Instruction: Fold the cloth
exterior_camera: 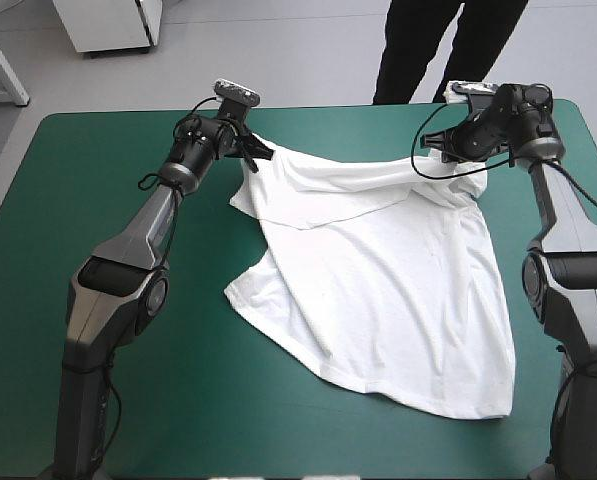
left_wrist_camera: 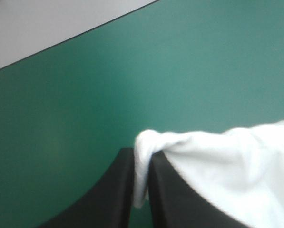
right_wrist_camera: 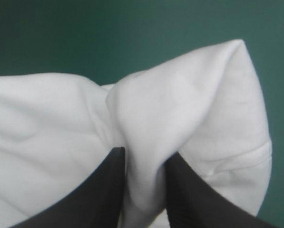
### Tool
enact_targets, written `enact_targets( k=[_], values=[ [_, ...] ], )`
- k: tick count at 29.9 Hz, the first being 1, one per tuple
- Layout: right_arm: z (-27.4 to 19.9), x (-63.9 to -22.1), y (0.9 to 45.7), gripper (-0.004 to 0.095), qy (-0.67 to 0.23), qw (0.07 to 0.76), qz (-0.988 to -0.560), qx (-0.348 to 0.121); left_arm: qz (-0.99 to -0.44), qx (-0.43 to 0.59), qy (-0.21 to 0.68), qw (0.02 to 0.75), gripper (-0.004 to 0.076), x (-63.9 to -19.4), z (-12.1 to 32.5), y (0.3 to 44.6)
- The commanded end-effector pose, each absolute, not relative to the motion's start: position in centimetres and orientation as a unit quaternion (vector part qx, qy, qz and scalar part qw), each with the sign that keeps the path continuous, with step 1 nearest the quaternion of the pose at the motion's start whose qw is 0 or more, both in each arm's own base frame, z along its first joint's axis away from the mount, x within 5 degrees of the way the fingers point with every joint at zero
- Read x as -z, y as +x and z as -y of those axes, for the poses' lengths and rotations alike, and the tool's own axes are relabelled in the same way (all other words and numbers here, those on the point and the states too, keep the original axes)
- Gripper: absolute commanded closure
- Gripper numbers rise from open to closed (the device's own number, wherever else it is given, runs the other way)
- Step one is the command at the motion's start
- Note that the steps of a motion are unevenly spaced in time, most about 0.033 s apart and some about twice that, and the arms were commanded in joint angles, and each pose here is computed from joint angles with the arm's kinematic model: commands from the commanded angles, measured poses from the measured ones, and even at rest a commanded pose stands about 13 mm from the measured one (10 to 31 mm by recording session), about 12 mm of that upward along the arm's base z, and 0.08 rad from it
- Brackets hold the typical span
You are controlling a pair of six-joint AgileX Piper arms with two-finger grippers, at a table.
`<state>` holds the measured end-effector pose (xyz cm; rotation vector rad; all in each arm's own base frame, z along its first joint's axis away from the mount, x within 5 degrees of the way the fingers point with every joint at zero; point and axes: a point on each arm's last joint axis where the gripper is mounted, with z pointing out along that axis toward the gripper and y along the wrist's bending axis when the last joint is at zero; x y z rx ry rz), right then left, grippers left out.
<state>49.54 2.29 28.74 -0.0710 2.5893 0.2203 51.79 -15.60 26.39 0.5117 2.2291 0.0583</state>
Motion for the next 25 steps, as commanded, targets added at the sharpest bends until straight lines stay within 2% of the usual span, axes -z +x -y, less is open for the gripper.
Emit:
enact_targets(
  k=[1, 3, 6, 12, 18, 21, 25],
  values=[
    [-1.9, -32.8, 48.3, 0.0515, -0.025, 0.307, -0.948, -0.081, -0.866, -0.009, 0.187, 0.463, 0.0493, -32.6, 15.0, 50.1],
    [-1.9, -32.9, 48.2, 0.0488, -0.022, 0.302, -0.949, -0.083, -0.878, -0.014, 0.190, 0.438, 0.0402, -33.2, 14.7, 49.4],
    [-1.9, -33.6, 47.9, 0.0485, -0.020, 0.298, -0.950, -0.085, -0.888, -0.017, 0.189, 0.418, 0.0314, -34.6, 14.1, 48.5],
    [-1.9, -35.9, 46.5, 0.0485, -0.015, 0.293, -0.952, -0.090, -0.871, -0.025, 0.201, 0.447, 0.0316, -39.6, 13.0, 46.2],
    [-1.9, -39.6, 44.2, 0.0485, -0.017, 0.328, -0.940, -0.090, -0.879, -0.022, 0.181, 0.441, 0.0317, -43.5, 10.6, 43.0],
    [-1.7, -40.6, 42.6, 0.0485, -0.014, 0.327, -0.940, -0.093, -0.892, -0.001, 0.167, 0.420, 0.0317, -44.2, 9.3, 41.7],
    [-1.8, -40.6, 40.1, 0.0485, -0.008, 0.304, -0.946, -0.108, -0.918, 0.037, 0.174, 0.353, 0.0317, -43.1, 8.8, 39.8]
  ],
)
